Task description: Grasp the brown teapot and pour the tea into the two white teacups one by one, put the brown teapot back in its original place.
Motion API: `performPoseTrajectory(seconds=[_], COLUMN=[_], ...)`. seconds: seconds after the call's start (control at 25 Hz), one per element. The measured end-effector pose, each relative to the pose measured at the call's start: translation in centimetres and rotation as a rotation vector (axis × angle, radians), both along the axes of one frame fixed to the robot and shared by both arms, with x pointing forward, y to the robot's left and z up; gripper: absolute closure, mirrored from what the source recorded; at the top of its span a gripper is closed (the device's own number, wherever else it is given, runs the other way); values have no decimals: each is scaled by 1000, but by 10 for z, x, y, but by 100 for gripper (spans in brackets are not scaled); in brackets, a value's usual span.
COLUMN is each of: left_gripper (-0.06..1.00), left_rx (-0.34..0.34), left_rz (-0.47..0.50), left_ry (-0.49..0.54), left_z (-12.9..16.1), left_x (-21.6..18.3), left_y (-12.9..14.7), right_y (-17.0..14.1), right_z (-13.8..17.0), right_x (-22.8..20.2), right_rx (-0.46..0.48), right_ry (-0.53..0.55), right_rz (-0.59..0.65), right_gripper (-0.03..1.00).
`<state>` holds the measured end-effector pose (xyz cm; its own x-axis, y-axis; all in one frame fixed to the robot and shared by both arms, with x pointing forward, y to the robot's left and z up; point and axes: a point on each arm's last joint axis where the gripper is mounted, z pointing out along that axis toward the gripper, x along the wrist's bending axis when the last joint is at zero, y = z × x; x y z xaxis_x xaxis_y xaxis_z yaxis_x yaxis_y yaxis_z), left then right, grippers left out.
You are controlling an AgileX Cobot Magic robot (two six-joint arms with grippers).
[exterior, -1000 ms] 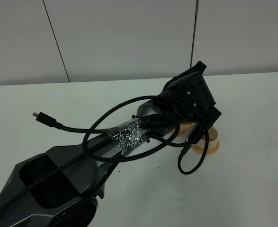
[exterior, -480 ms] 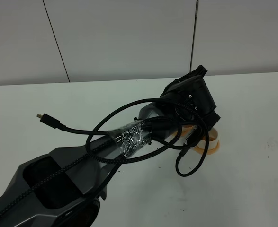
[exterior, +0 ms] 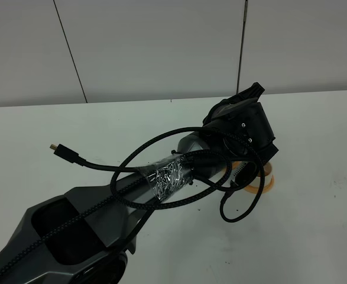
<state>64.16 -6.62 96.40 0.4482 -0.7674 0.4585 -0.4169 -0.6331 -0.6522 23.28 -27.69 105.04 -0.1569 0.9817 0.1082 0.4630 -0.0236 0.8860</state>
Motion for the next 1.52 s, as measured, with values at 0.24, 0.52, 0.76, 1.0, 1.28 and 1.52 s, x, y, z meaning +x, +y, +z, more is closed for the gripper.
performPoseTrajectory(seconds=[0.24,0.52,0.76,1.0,1.28,1.52], left_gripper=[77,77,77,77,77,77], left_rx=[5,4,5,7,11,13], left_rz=[-1,-3,-11,-18,-20,-22], left_ry=[-7,-8,-16,-24,-29,-34], left_z=[1,1,1,2,2,3], left_x=[0,0,1,1,2,2], left_y=[0,0,-1,-1,-1,-1], right_y=[0,0,0,0,0,0], right_z=[0,0,0,0,0,0], right_x=[0,0,0,0,0,0], right_rx=[0,0,0,0,0,0], right_ry=[0,0,0,0,0,0], right_rz=[0,0,0,0,0,0], right_gripper=[73,73,73,73,73,73])
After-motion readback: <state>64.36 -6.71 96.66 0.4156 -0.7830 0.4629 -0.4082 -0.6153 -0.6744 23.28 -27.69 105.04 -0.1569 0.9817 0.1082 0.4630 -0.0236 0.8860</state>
